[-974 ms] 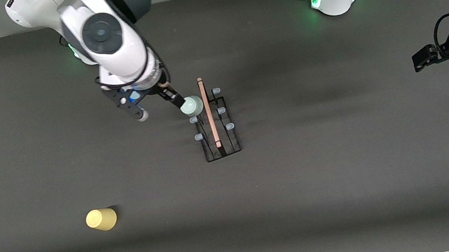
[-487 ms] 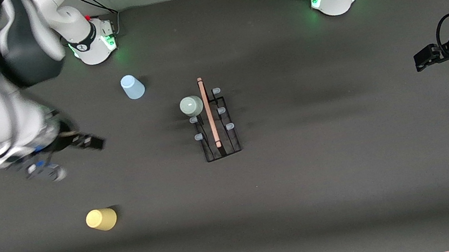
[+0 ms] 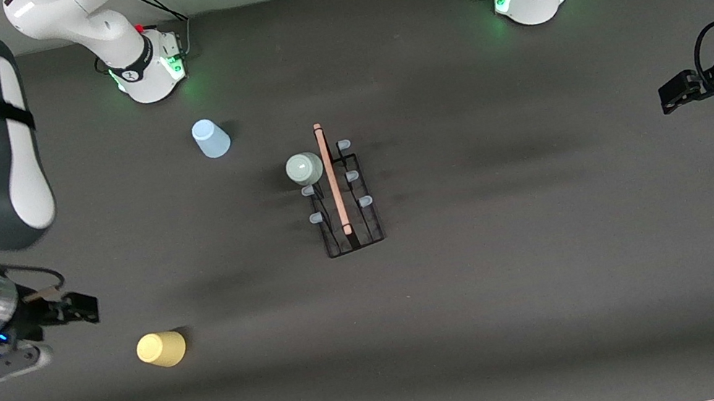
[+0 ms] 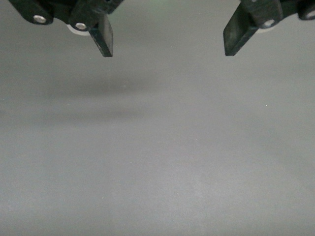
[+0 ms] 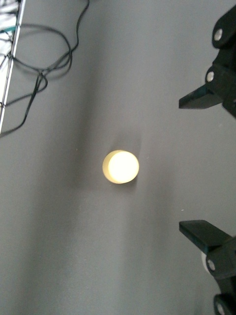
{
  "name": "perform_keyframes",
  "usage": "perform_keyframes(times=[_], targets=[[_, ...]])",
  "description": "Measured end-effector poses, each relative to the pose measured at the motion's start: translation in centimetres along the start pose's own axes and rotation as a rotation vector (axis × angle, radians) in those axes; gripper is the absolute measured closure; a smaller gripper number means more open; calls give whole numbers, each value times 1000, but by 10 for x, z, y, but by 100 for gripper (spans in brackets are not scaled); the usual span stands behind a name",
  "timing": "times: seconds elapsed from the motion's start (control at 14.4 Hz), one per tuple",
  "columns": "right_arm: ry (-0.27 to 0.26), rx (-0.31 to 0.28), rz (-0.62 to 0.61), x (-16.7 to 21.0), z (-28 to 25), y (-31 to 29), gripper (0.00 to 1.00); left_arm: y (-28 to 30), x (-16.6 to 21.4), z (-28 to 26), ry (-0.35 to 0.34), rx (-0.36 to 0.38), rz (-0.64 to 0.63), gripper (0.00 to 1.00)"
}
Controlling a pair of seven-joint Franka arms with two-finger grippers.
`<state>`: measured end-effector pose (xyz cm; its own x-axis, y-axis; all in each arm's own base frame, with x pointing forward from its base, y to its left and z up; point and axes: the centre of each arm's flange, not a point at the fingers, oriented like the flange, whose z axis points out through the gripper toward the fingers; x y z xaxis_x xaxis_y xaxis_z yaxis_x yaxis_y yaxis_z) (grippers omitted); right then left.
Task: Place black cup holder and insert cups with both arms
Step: 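Open the right gripper, move to the yellow cup and grasp it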
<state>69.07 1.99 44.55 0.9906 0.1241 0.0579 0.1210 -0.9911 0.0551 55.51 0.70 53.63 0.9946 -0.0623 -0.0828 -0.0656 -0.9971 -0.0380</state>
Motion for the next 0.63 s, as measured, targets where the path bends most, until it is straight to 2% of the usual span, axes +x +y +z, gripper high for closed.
perform_keyframes(times=[0.21, 0.63], targets=[[-18, 43, 28, 15, 70, -15, 0, 0, 0, 0, 0, 0, 0, 0], [11, 37, 49, 28, 185, -23, 0, 0, 0, 0, 1, 0, 0, 0]])
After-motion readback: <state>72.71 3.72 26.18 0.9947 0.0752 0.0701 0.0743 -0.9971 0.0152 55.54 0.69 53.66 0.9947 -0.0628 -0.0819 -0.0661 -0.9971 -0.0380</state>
